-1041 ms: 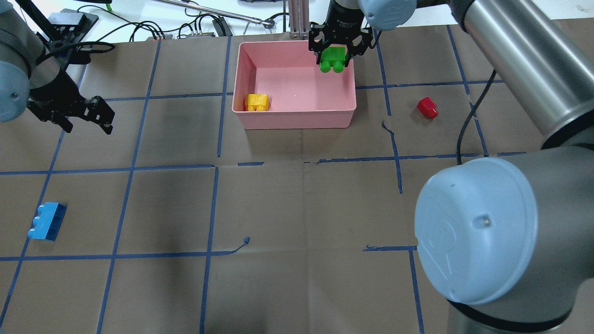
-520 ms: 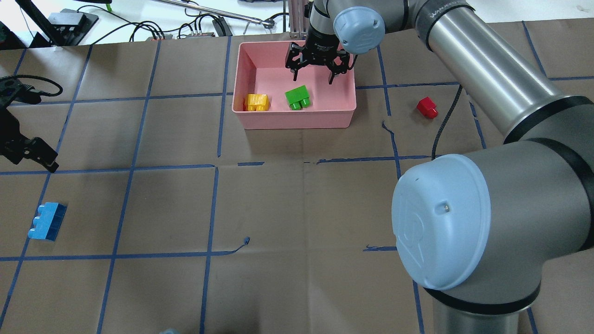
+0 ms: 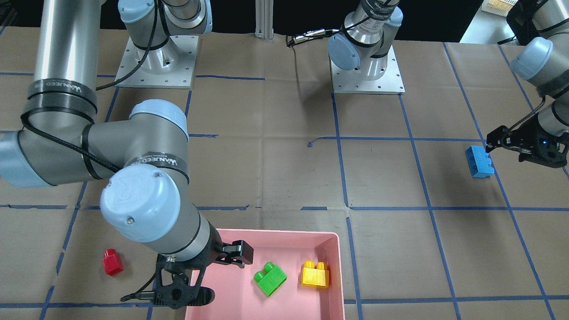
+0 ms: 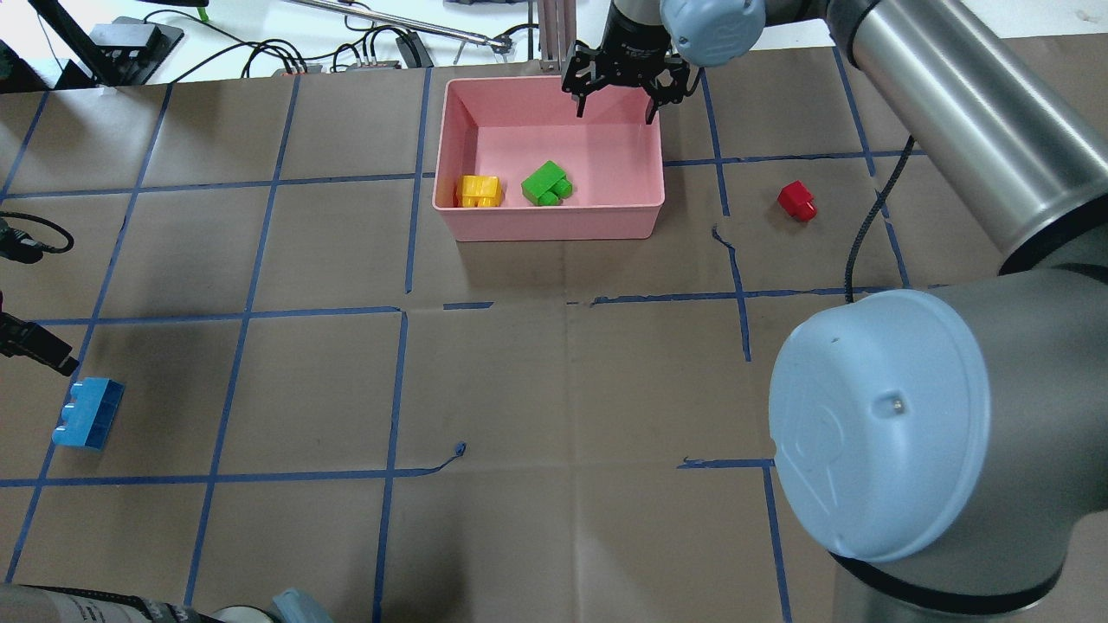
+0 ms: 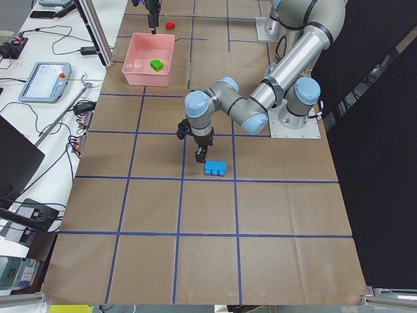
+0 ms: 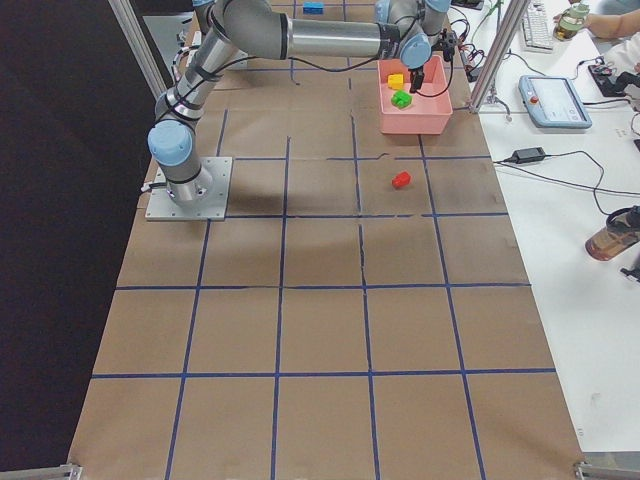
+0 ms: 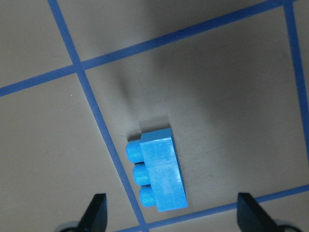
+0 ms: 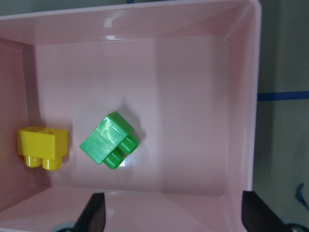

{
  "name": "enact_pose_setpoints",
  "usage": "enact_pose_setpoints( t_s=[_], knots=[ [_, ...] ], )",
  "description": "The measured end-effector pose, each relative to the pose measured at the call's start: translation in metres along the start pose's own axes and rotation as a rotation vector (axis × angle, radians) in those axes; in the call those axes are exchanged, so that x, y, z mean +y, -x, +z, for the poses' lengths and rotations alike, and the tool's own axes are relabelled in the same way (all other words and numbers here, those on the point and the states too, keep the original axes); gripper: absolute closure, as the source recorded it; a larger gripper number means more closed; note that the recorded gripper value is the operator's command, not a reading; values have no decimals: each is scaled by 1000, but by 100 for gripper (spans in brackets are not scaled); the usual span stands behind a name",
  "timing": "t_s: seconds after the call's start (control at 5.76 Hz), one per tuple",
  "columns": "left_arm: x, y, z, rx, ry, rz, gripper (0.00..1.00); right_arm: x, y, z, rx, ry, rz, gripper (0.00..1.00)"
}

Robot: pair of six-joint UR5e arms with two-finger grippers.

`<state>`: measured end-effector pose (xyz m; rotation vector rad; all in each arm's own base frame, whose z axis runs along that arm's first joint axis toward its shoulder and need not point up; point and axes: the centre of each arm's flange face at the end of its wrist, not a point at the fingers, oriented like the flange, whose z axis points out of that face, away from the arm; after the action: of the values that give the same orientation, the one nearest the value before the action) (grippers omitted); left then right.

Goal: Put all blocks into box

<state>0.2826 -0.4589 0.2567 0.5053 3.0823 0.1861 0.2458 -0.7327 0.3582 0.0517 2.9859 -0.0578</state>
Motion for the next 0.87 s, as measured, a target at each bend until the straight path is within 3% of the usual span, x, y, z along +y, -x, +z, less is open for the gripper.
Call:
enact_pose_setpoints(
  t_s=[0.35, 0.52, 0.87],
  knots=[
    [11, 7, 56, 45, 7, -16, 6, -12, -91, -32, 30, 29, -112, 1],
    [12, 9, 73, 50, 10, -23, 27, -15, -130, -38, 63, 51, -217, 1],
    [13, 9, 83, 59, 16, -27, 33, -17, -183, -25, 97, 101, -405, 1]
  ],
)
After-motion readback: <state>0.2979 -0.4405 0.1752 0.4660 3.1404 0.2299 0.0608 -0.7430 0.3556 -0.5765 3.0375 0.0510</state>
